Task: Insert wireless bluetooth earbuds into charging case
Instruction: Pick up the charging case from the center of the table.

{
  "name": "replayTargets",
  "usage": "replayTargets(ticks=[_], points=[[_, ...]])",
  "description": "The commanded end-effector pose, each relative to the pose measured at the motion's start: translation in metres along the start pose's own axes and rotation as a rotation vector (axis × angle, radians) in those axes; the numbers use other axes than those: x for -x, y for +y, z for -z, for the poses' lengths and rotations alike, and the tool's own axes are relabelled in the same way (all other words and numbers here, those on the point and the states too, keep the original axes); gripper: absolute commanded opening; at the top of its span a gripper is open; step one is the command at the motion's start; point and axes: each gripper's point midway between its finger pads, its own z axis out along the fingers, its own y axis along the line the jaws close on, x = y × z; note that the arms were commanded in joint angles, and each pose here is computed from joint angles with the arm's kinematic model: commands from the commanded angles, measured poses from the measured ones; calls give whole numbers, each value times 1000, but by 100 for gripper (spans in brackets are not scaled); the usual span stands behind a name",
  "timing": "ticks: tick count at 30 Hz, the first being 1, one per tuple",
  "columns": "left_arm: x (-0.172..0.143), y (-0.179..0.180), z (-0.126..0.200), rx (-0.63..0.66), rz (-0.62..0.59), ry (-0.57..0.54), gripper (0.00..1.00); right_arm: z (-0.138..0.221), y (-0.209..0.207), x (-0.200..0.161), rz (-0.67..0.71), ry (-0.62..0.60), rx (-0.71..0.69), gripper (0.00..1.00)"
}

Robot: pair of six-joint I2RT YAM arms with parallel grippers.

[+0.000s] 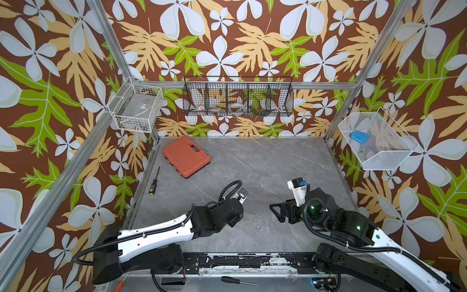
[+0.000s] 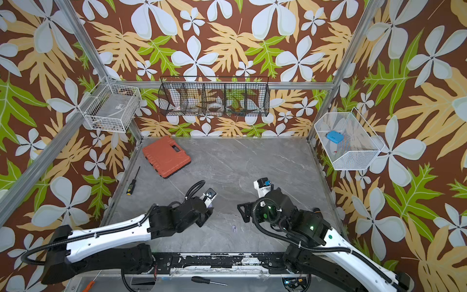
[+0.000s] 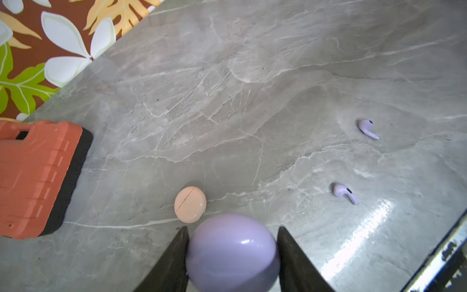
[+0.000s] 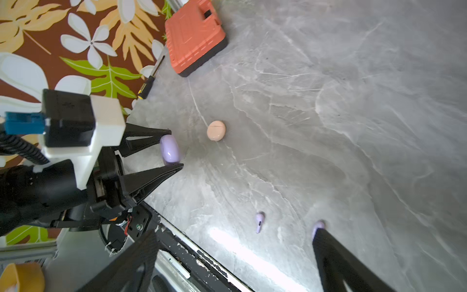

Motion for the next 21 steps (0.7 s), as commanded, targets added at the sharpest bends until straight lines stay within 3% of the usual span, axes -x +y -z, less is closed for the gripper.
replayTargets(ticks=[1,21], points=[[25,-5,13,-53,-41,-165,0,-10,28,6,48,28,117,93],[-3,-14,27,-135,-113,-377,0,-91,81,-5,30,210,334,71]])
